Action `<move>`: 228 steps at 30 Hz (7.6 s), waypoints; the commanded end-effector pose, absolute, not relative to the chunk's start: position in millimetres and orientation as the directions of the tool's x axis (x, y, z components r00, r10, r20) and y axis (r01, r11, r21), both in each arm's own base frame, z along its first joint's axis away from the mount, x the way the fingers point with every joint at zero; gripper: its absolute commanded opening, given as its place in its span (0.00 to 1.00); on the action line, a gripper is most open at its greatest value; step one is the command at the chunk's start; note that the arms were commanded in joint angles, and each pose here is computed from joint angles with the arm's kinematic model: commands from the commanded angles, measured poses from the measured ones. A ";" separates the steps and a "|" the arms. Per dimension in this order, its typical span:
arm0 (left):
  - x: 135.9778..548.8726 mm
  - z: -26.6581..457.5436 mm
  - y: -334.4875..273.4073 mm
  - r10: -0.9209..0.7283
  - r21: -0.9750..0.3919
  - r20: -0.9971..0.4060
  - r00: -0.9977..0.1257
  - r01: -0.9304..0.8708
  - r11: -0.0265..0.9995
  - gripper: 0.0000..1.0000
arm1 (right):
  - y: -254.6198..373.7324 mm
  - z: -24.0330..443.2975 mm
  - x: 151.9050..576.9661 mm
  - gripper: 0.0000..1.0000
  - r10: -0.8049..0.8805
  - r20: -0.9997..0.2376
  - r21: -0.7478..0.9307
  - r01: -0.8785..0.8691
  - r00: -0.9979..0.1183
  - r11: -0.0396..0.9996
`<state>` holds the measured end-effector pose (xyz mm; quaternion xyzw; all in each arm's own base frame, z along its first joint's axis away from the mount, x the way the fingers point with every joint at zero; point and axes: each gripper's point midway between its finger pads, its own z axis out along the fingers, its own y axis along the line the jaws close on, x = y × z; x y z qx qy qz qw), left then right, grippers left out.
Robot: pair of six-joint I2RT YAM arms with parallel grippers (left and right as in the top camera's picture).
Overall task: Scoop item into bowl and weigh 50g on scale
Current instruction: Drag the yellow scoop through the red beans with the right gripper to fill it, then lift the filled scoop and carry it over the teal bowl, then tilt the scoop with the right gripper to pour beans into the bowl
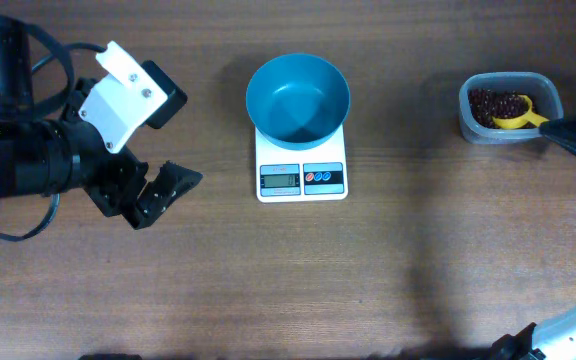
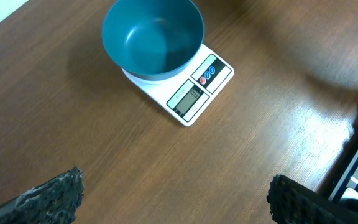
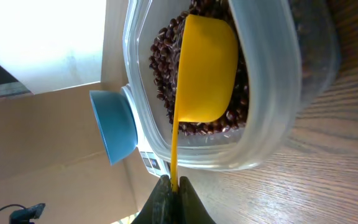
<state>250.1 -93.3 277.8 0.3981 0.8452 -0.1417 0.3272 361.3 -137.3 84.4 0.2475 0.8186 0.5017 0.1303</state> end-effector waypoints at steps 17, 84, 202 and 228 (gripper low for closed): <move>249.4 282.2 -96.9 0.586 0.028 -0.679 -0.442 0.783 0.622 0.99 | -140.4 108.4 353.3 0.04 0.538 -0.100 0.942 0.095 -0.837 0.322; 249.4 282.2 -96.9 0.587 0.028 -0.679 -0.441 0.783 0.622 0.99 | -38.7 162.3 392.9 0.04 0.460 -0.122 0.991 -0.079 -0.880 0.111; 249.4 282.2 -96.9 0.586 0.028 -0.679 -0.442 0.783 0.622 0.99 | 173.6 172.8 412.1 0.04 -0.595 -0.602 0.311 -0.842 -0.533 0.441; 249.4 282.2 -96.9 0.586 0.028 -0.679 -0.442 0.783 0.622 0.99 | 184.0 172.1 411.4 0.04 -0.626 -0.480 0.246 -0.779 -0.615 0.577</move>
